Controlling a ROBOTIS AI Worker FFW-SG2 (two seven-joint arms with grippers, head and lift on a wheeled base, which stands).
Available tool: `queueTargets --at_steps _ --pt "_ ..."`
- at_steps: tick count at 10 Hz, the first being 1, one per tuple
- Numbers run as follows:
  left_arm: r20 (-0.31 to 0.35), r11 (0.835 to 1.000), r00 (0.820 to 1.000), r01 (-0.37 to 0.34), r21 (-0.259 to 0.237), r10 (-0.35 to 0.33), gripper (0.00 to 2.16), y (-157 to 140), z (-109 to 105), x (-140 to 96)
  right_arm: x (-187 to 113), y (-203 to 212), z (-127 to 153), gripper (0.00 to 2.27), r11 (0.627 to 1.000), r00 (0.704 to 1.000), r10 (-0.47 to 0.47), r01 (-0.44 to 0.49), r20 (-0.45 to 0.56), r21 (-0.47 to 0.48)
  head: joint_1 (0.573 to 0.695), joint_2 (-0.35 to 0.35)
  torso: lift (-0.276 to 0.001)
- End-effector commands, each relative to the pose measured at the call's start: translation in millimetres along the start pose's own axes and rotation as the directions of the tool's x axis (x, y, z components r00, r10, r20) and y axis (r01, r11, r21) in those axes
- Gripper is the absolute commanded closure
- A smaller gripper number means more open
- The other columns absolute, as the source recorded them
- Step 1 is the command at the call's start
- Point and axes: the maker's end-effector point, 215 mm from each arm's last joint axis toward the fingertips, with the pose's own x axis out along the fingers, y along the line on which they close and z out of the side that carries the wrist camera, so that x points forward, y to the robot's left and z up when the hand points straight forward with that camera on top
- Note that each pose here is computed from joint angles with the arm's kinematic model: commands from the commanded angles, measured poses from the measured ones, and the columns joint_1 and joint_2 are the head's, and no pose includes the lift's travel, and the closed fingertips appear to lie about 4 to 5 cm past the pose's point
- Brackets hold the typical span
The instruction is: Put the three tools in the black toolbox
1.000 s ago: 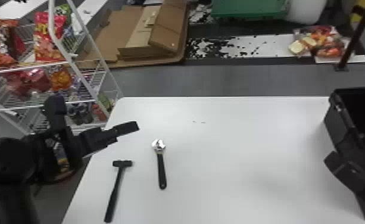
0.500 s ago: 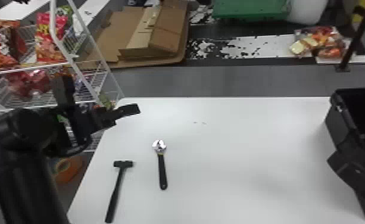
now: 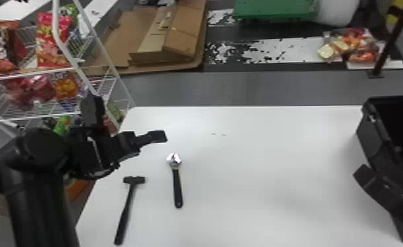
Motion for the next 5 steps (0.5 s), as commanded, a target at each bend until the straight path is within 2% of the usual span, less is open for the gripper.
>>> queueTargets --at_steps 1,3,5 --pt "-0.044 1.000 0.999 -0.020 0.007 0.020 0.08 3.0 -20.8 8.1 1.9 2.3 -1.5 0.08 1.000 1.000 0.005 -0.005 -0.002 0.001 0.695 0.217 -0.055" --pt "-0.071 0.996 0.995 -0.073 0.046 0.076 0.08 1.5 -23.0 18.5 4.5 4.6 -4.1 0.08 1.000 1.000 0.010 -0.010 -0.008 0.002 0.695 0.221 -0.055" --pt "-0.104 0.995 0.991 -0.084 0.055 0.089 0.08 -4.3 -25.4 31.1 6.1 6.7 -6.5 0.08 1.000 1.000 0.013 -0.013 -0.019 -0.001 0.695 0.218 -0.055"
